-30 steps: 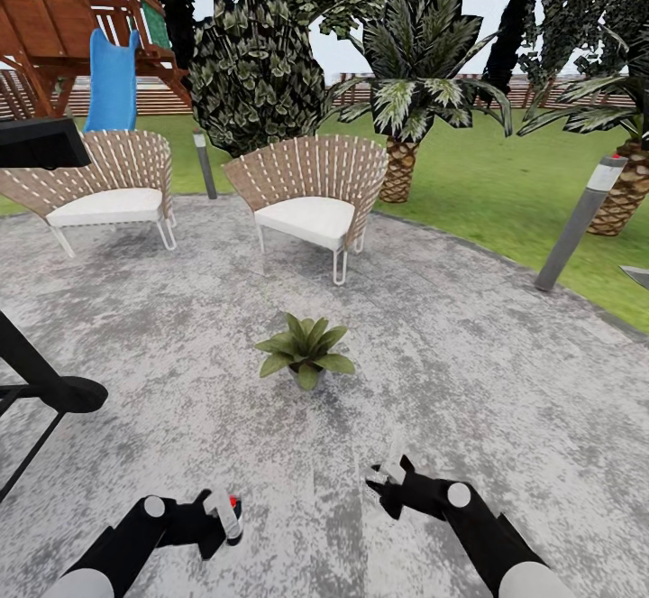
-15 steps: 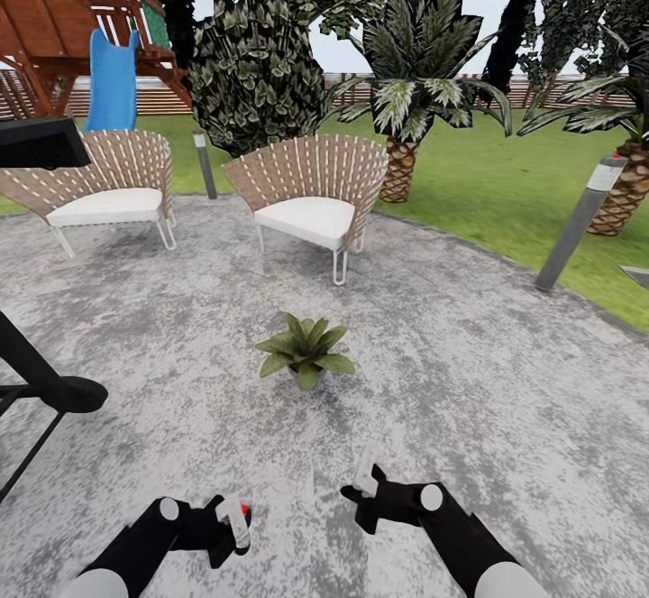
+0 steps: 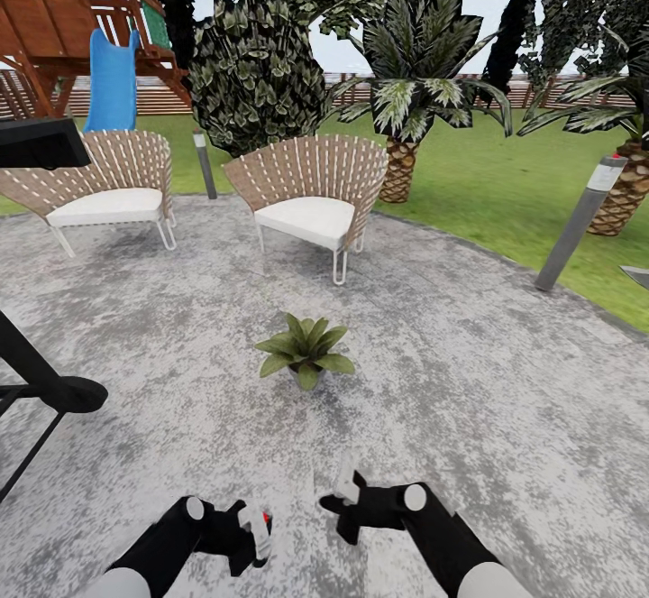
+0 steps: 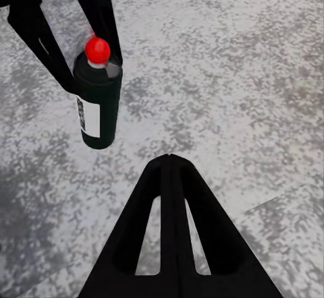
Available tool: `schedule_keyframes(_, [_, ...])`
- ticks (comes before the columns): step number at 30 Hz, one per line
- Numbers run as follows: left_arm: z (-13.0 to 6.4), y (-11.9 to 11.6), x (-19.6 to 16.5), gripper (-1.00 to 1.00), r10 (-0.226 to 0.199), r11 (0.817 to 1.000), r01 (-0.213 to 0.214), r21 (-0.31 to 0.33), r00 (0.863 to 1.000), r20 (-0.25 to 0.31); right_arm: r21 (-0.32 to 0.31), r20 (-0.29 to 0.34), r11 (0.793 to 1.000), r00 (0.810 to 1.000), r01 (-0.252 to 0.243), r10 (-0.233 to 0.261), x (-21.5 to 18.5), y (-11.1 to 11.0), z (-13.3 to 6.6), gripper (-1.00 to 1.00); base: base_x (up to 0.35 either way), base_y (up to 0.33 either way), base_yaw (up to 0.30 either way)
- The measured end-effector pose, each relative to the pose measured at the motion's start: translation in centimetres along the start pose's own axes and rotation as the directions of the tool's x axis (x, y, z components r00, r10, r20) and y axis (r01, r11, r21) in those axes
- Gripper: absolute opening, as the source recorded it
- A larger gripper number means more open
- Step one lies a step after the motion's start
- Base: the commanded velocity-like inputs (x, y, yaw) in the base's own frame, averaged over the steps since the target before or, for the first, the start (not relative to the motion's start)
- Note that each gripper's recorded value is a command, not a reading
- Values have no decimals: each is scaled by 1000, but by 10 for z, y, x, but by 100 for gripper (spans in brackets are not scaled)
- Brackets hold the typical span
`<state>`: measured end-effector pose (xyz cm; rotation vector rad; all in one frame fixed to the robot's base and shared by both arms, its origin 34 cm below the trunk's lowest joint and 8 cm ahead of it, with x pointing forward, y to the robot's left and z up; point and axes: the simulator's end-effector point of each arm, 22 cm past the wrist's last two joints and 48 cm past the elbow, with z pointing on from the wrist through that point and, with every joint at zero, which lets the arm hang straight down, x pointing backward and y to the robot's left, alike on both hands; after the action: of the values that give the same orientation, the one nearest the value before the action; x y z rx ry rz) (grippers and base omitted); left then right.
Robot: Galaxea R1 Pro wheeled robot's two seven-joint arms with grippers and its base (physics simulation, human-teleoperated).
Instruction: Pick up the pesticide atomizer in the garden and spray insectifuge to fully cover both potted plants in the garden.
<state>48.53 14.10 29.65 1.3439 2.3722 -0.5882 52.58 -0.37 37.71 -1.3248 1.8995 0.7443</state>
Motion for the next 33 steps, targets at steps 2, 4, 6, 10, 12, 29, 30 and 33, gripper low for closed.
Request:
schedule_keyframes(2, [6,-12,-13,-100,3,1000,-4,29,1000,19,-4,9,1000,1000,0,1,-5,3,3,-100,0,0,0])
schedule_keyframes(4, [8,-16,-18,-100,6,999,-7,36,1000,25,-11,11,1000,1000,5,-4,-8,6,6,-100,0,0,0])
schedule_keyframes(6, [13,-25,-25,-100,31,998,-33,54,999,26,-49,0,998,999,48,-48,-11,18,12,-100,0,0,0])
schedule_keyframes(10, [15,-30,-28,-100,56,996,-57,66,998,24,-59,-2,996,998,60,-60,-12,22,14,-100,0,0,0])
schedule_keyframes(12, [16,-31,-30,-100,58,996,-60,69,998,27,-60,-3,996,998,62,-62,-12,22,14,-100,0,0,0])
schedule_keyframes(29, [14,-44,-55,-100,6,991,-20,129,994,107,-61,-3,996,998,62,-62,-12,22,14,-100,0,0,0])
schedule_keyframes(30, [14,-44,-57,-100,4,991,-19,129,994,110,-61,-3,996,998,62,-62,-12,22,14,-100,0,0,0])
schedule_keyframes(33, [14,-43,-61,-100,-1,992,-14,129,993,121,-61,-3,996,998,62,-62,-12,22,14,-100,0,0,0])
